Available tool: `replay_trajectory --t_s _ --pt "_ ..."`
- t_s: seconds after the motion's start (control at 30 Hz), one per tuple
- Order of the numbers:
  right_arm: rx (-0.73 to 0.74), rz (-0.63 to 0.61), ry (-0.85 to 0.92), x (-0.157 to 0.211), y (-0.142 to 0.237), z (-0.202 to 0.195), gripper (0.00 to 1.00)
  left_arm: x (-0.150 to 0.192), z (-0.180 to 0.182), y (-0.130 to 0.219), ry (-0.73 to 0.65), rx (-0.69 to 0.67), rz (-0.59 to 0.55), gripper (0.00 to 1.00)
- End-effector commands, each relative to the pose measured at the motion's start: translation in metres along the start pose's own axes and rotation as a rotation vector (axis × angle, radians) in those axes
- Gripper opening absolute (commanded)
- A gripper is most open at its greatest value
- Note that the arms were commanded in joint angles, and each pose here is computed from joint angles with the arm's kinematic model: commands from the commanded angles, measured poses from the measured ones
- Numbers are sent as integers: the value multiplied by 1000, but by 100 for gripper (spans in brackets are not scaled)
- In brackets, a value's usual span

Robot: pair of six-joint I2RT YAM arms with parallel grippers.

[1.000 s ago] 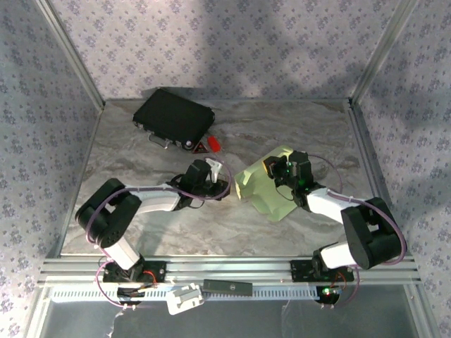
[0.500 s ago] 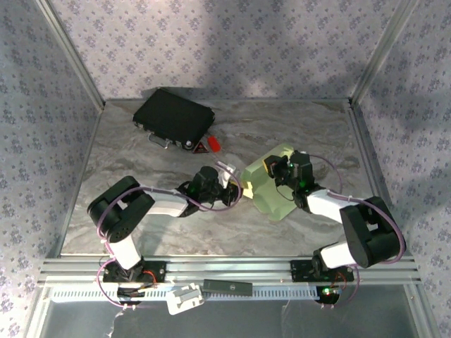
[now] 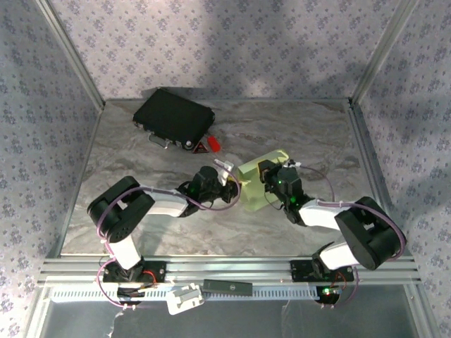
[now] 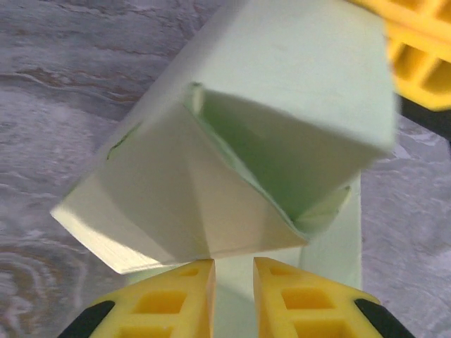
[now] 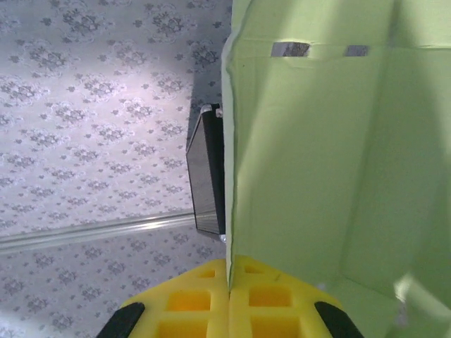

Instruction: Fold the paper box

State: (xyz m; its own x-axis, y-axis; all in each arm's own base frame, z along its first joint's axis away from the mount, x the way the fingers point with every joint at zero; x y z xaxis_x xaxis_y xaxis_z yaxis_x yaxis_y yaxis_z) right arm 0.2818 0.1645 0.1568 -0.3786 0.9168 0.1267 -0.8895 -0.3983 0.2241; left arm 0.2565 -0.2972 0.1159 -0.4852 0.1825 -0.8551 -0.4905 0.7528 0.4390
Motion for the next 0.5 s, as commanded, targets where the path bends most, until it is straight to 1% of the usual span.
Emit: replay_trajectory --t_s 0.0,0.2,0.3,0.47 --pt "-36 -151 -59 -5 3 1 0 -20 18 11 -17 -30 -70 21" --pt "1 -209 -135 5 -9 -9 0 -24 41 13 -51 -26 -29 21" --pt "6 -215 -162 7 -24 -11 0 -25 50 12 -70 -37 -11 21" --pt "2 -202 -144 11 -46 -11 0 -30 65 17 -59 -42 -11 22"
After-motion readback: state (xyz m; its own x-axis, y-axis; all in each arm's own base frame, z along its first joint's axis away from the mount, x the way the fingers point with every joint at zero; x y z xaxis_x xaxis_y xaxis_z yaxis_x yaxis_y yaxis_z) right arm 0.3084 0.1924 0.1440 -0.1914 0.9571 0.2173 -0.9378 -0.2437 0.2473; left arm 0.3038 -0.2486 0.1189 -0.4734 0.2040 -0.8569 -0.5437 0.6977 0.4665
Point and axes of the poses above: each hand's point on the last joint's axis, 136 mm out from that joint toward the fingers, its own y axis back along the fingers, its own z axis along the line the jaws close on, x = y × z, the point moved 7 cm from there along y, back along the fingers, and after that the axes turned 8 degrees about -y, right-handed, at the moved point
